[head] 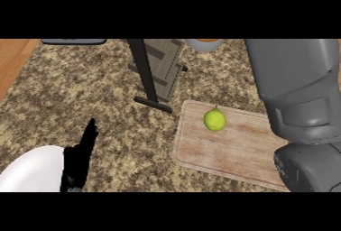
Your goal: Pick the bell pepper from the cutting board and place it in the tiered basket
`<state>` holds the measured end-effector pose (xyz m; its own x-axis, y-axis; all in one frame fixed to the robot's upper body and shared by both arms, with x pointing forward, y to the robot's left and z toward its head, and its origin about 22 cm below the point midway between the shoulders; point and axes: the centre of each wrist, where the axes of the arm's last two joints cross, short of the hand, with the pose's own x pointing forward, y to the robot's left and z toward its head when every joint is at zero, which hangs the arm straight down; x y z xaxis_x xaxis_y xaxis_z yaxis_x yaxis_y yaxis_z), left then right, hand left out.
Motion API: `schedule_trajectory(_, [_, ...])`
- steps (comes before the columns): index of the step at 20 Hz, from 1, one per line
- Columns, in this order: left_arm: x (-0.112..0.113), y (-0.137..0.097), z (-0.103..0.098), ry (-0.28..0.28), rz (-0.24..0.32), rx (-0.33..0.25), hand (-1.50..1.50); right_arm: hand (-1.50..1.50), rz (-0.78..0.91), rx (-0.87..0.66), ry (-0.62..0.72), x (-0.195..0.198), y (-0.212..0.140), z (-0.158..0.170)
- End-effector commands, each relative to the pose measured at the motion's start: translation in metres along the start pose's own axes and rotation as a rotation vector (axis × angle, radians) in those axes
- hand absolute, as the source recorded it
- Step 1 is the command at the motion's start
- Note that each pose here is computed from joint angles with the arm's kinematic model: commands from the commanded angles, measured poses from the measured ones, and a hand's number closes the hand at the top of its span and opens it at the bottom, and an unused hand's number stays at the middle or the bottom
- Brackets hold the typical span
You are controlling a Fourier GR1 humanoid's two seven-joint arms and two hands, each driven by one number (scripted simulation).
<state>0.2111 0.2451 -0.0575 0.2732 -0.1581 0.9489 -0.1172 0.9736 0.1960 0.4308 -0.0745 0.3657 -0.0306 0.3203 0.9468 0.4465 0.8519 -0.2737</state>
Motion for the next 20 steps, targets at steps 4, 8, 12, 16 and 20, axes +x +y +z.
schedule_trajectory(4, [-0.011,0.003,0.002,0.026,0.009,0.018,0.00,-1.50,-0.038,-0.234,0.071,0.003,-0.081,-0.025])
schedule_trajectory(8, [-0.004,0.002,0.004,0.019,0.008,0.056,0.00,-1.50,-0.062,-0.261,0.083,-0.008,-0.149,-0.030])
schedule_trajectory(12, [-0.018,0.004,0.009,0.048,0.023,0.078,0.00,-1.50,-0.073,-0.284,0.075,-0.025,-0.229,-0.025])
schedule_trajectory(16, [-0.003,0.006,0.001,0.036,0.012,0.069,0.00,-1.50,-0.033,-0.213,0.084,-0.034,-0.287,-0.004])
schedule_trajectory(20, [-0.012,0.011,0.012,0.032,0.007,0.072,0.00,-1.50,-0.058,-0.182,0.058,-0.069,-0.345,0.021])
